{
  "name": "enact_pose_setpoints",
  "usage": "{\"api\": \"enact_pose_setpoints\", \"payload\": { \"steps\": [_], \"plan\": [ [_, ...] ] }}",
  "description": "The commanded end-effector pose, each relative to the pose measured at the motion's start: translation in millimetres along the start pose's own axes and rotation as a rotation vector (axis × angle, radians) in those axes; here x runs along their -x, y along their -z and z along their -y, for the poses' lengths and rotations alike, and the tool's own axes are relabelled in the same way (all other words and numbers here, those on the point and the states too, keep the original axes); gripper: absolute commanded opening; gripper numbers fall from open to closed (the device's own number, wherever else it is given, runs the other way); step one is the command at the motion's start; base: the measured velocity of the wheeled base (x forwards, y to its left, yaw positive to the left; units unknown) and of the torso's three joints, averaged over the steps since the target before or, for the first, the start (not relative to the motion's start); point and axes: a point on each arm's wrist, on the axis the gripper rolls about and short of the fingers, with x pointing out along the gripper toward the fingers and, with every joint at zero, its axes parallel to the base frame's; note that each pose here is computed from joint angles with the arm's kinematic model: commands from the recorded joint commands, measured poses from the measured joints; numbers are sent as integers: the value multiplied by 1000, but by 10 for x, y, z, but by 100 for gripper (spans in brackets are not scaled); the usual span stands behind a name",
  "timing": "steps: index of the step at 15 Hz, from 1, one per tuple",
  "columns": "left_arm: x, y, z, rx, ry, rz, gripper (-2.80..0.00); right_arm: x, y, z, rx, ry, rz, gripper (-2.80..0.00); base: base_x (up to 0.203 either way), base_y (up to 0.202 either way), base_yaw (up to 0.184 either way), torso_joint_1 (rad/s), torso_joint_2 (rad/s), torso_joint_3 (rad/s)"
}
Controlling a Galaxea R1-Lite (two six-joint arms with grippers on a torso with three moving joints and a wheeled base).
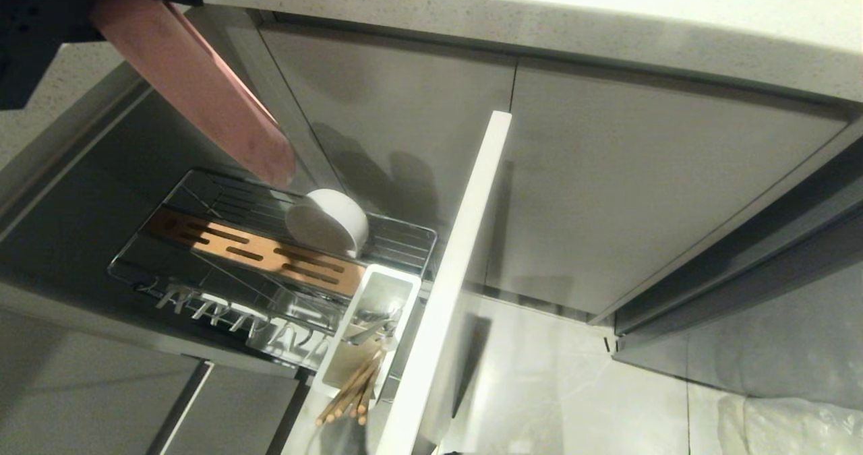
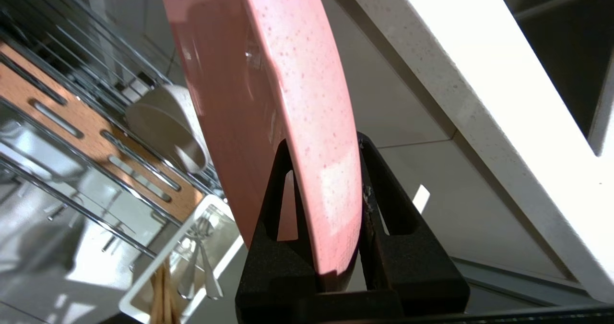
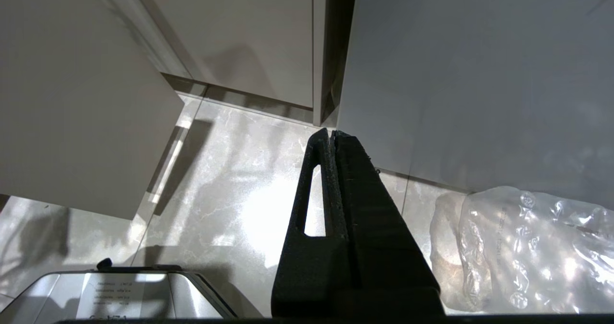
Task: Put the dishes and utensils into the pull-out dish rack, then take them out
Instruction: Take the plate out of the cupboard
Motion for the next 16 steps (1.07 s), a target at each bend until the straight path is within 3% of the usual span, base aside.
{"api": "enact_pose_setpoints", "payload": {
  "steps": [1, 2, 5, 10, 14, 16],
  "plan": [
    [-11, 13, 13, -10, -13, 11, -280, 0, 0, 0, 0, 0, -1, -280, 0, 0, 0, 0, 0, 0],
    [-10, 9, 10, -15, -21, 21, -280, 0, 0, 0, 0, 0, -1, -280, 0, 0, 0, 0, 0, 0],
    [13, -42, -22, -119, -53, 62, -280, 0, 0, 0, 0, 0, -1, -280, 0, 0, 0, 0, 0, 0],
    [8, -170, -17, -326, 39, 27, -280, 0, 0, 0, 0, 0, -1, -280, 0, 0, 0, 0, 0, 0],
    [-10, -276, 76, -327, 145, 53, -280, 0, 0, 0, 0, 0, -1, -280, 0, 0, 0, 0, 0, 0],
    [9, -386, 146, -269, 180, 119, -280, 0, 0, 0, 0, 0, -1, -280, 0, 0, 0, 0, 0, 0]
  ]
}}
